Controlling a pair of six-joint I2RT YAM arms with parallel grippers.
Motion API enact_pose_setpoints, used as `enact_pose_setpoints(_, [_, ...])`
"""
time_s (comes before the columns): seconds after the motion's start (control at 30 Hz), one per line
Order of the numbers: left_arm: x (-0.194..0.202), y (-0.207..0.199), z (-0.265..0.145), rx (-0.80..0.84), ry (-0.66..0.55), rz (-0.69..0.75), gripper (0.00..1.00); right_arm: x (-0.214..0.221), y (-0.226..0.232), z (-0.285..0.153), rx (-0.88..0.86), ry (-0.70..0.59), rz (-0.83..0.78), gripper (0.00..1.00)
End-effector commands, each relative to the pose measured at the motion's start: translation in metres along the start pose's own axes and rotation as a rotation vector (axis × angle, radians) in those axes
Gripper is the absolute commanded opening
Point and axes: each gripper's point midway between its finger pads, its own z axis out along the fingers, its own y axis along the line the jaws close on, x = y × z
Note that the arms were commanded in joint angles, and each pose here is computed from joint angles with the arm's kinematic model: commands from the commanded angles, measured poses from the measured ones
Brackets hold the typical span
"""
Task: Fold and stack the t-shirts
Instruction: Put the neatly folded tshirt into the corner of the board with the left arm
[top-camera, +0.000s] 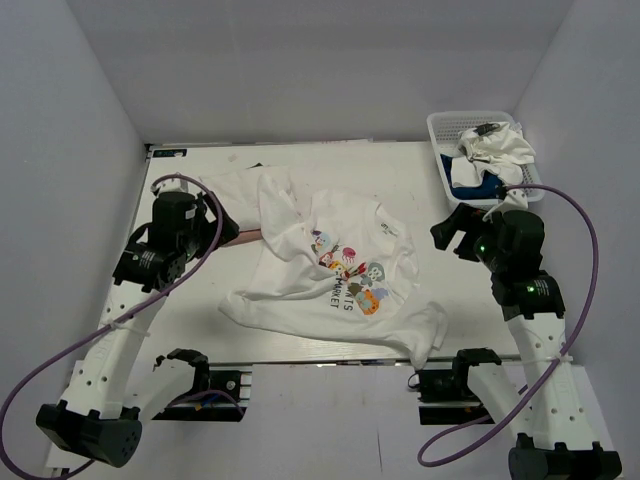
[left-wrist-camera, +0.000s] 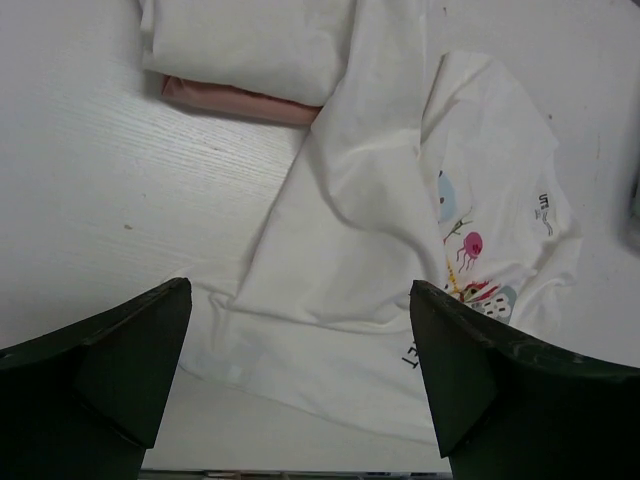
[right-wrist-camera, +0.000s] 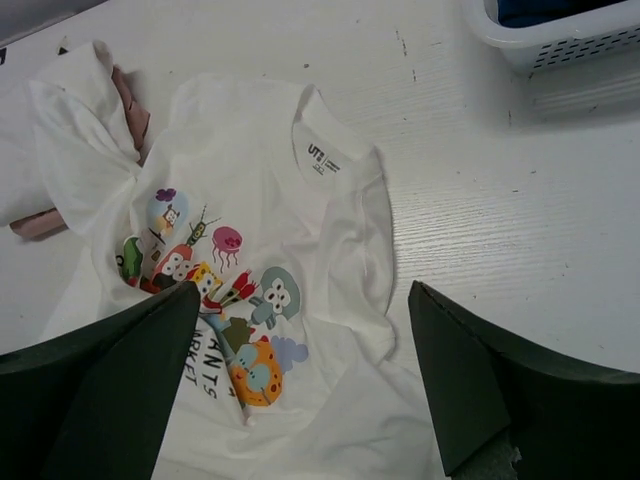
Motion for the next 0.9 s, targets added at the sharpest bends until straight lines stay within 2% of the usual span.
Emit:
enact_pose_setpoints(0.0, [0.006,0.001,-0.007,0.014,0.017,-0.011,1.0,0.002,0.005,-0.003,-0.029,0.001,-0.001,0.9])
enact_pose_setpoints(0.2, [0.01,0.001,-0.008,0.01,0.037,-0.036,1.0,0.003,0.013,-0.003,-0.079,0.011,-0.009,0.9])
enact_pose_setpoints(0.33, [0.019,0.003,0.007,-0.017,0.069,-0.068,1.0,0.018,0.021,0.004,-0.147,0.079,-0.038,0.9])
enact_pose_setpoints(0.4, [0.024,0.005,0.024,-0.066,0.111,-0.071,1.0,0.019,0.022,0.004,-0.149,0.1,-0.042,0.9])
enact_pose_setpoints(0.6, [-0.004,-0.023,0.081,-0.095,0.127,-0.053,1.0,0.021,0.013,0.012,-0.111,0.113,-0.066,0.9])
enact_pose_setpoints(0.63, [0.001,-0.02,0.103,-0.14,0.154,-0.043,1.0,0.022,0.011,0.013,-0.103,0.12,-0.068,0.9])
enact_pose_setpoints(0.73, [-0.01,-0.019,0.13,-0.203,0.13,-0.032,1.0,0.022,0.007,0.017,-0.081,0.122,-0.065,0.9])
enact_pose_setpoints(0.77, [-0.003,-0.013,0.149,-0.25,0.155,-0.019,1.0,0.021,0.006,0.019,-0.078,0.12,-0.066,0.9])
enact_pose_setpoints(0.87, [-0.014,-0.011,0.169,-0.297,0.164,-0.045,1.0,0.022,0.003,0.024,-0.059,0.139,-0.059,0.9])
